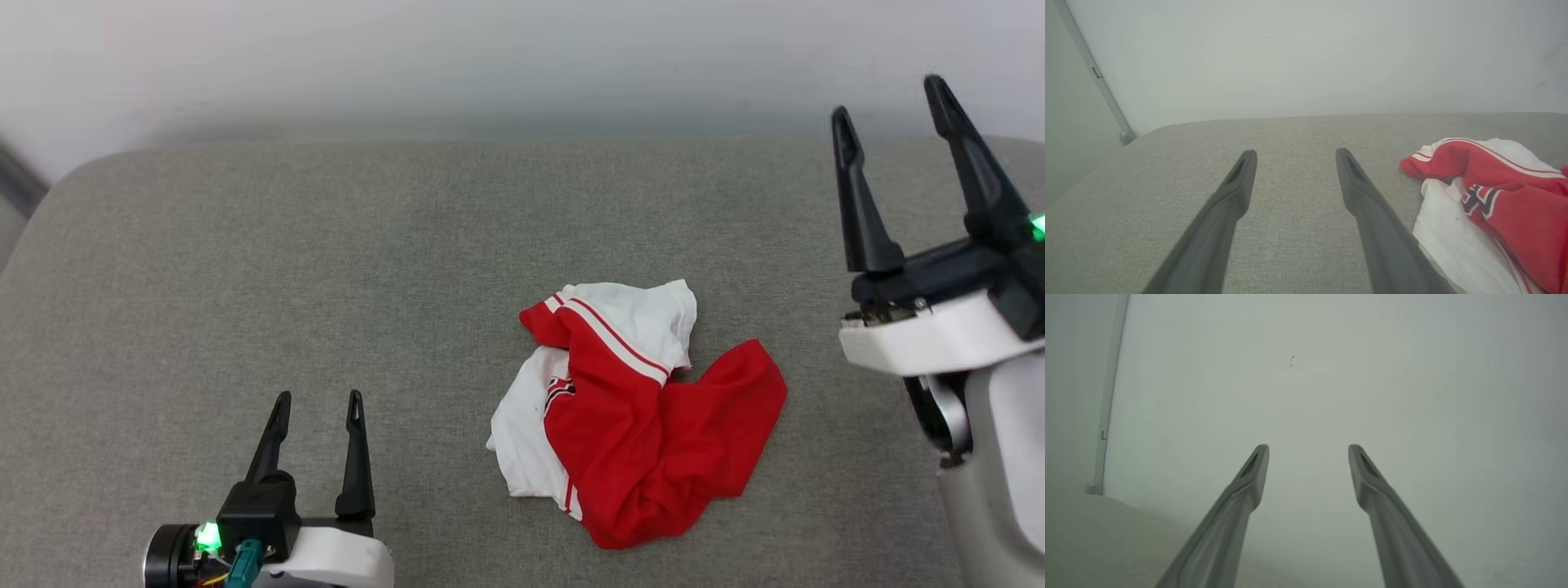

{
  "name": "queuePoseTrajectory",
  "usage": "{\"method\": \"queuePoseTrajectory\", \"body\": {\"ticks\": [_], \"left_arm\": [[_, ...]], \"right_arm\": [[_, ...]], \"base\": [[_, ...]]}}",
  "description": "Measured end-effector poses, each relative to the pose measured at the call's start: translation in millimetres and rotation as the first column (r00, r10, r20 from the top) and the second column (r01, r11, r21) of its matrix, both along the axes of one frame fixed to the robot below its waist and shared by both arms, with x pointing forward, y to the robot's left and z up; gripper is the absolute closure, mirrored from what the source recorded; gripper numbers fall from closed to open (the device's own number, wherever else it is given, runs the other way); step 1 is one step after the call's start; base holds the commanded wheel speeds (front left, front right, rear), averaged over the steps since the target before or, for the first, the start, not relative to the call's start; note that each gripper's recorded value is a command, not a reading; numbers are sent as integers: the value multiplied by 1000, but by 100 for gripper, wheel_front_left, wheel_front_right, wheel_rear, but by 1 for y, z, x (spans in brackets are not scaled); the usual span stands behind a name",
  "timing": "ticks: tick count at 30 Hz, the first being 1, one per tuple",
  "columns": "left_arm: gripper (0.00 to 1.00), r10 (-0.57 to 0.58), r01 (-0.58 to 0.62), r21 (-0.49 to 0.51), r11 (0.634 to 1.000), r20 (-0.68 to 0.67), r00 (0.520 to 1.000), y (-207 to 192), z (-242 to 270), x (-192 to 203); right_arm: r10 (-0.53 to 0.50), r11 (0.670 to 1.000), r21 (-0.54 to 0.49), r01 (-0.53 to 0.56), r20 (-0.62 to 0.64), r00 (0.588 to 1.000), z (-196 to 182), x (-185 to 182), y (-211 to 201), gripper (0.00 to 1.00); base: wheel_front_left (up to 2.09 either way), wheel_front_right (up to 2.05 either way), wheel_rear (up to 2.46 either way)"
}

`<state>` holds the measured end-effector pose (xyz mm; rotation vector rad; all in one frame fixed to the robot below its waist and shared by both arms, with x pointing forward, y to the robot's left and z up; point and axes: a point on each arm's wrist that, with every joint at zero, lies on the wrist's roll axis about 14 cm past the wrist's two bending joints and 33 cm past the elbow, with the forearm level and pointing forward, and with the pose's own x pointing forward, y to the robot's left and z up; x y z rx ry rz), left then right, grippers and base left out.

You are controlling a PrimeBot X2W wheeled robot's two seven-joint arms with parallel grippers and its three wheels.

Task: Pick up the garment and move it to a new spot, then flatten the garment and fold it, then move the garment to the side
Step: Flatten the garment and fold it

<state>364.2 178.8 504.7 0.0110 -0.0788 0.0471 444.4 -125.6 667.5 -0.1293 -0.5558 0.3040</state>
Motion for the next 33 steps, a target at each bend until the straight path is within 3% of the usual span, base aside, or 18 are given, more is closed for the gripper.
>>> {"method": "queuePoseTrajectory", "body": {"ticks": [3, 6, 9, 13, 16, 19, 22, 25, 29, 33], "left_arm": [[0, 8, -8, -7, 1000, -9, 1000, 1, -3, 5], [0, 11, -11, -12, 1000, -13, 1000, 0, -5, 10], [0, 17, -17, -11, 1000, -16, 1000, 1, -7, 15], [0, 26, -26, -15, 1000, -20, 999, 3, -9, 24], [0, 33, -33, -22, 999, -22, 999, 4, -11, 31], [0, 36, -37, -28, 999, -28, 999, 4, -14, 38], [0, 45, -46, -32, 998, -36, 998, 5, -18, 45], [0, 52, -54, -38, 998, -46, 998, 6, -23, 52], [0, 70, -73, -40, 997, -65, 995, 10, -32, 59], [0, 81, -85, -40, 996, -87, 993, 12, -40, 63]], "right_arm": [[60, 992, -103, -69, -90, 994, -23, 30, 18, 0], [61, 961, -249, -121, -234, 970, -45, 61, 29, 0], [55, 917, -335, -215, -429, 901, -77, 80, 45, 0], [21, 866, -356, -352, -677, 736, -115, 88, 57, 0], [-54, 840, -340, -423, -827, 559, -146, 90, 51, 0], [-137, 807, -322, -495, -917, 375, -177, 84, 47, 0], [-215, 768, -319, -556, -945, 245, -202, 81, 46, 0], [-233, 749, -279, -601, -960, 155, -221, 81, 54, 0], [-280, 705, -267, -657, -956, 88, -254, 79, 65, 0], [-366, 639, -273, -719, -930, 29, -294, 66, 63, 0]], "base": [[0, 0, 0], [0, 0, 0], [0, 0, 0], [0, 0, 0], [0, 0, 0], [0, 0, 0], [0, 0, 0], [0, 0, 0], [0, 0, 0], [0, 0, 0]]}}
